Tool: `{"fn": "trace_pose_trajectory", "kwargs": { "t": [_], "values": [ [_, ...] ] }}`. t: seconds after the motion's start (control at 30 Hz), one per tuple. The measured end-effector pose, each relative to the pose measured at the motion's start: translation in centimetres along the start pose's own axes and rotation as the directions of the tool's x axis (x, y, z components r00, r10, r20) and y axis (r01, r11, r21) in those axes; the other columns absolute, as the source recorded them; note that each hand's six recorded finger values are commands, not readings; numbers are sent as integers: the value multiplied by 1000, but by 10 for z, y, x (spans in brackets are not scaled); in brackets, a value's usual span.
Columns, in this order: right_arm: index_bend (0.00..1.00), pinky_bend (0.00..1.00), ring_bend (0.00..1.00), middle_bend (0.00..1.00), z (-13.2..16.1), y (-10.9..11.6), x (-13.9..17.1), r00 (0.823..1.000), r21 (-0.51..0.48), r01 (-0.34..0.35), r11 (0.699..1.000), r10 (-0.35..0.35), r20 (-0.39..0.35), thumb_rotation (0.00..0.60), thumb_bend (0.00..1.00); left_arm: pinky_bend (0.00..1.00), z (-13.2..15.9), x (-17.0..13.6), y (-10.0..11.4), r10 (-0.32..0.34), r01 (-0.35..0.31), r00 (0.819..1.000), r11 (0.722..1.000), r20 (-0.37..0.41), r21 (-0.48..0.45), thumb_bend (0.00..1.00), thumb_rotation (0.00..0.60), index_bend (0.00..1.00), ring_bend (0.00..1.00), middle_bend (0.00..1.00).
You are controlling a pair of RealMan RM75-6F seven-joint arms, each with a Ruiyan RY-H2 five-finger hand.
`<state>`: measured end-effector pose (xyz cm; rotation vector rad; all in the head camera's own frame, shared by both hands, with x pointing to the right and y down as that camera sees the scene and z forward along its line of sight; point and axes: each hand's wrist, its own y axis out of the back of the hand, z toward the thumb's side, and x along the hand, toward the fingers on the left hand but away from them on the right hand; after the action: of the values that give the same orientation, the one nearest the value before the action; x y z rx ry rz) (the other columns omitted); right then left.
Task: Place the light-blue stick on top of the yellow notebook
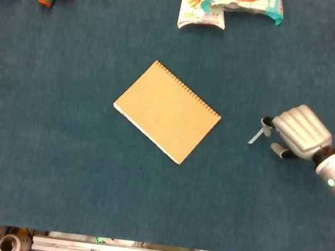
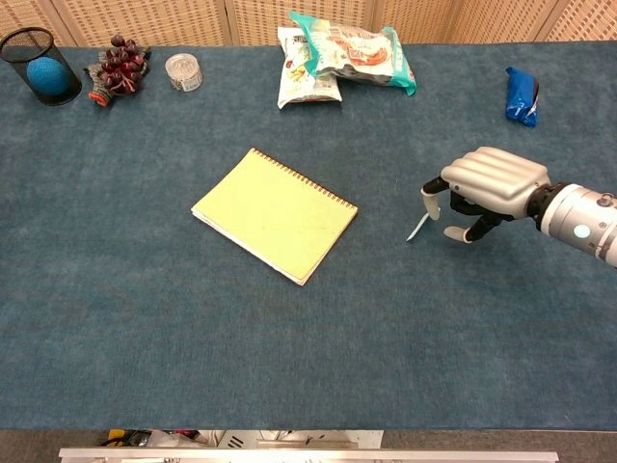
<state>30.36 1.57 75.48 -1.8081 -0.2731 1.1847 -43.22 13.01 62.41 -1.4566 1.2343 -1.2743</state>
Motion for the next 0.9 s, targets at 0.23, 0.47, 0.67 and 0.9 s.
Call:
{"fn": "trace_pose_trajectory", "kwargs": {
  "t": [0.23, 0.47, 0.67, 0.9],
  "values": [
    [511, 1000, 1000, 1000, 7, -2, -10, 1000, 14, -3, 1000, 4, -13, 600, 270, 166, -3, 0, -1, -1, 1, 1000, 1000, -7, -2, 274, 600, 165, 172, 178],
    [511, 1000, 1000, 1000, 9, -4, -18, 1000, 23, -10, 1000, 10, -15, 600, 271, 165, -7, 0, -1, -4, 4, 1000, 1000, -19, -3, 274, 600, 165, 172, 177],
    [520, 1000, 1000, 1000, 11, -7, -24, 1000, 27, -21, 999, 22, -15, 600, 315, 166, -10, -1, 0, -1, 1, 1000, 1000, -27, -3, 274, 600, 165, 172, 178],
    [546, 1000, 1000, 1000, 14, -10, -30, 999, 30, -28, 999, 29, -17, 600, 371, 166, -13, -1, 1, 2, -2, 999, 1000, -33, -3, 274, 600, 165, 172, 178]
  ]
}}
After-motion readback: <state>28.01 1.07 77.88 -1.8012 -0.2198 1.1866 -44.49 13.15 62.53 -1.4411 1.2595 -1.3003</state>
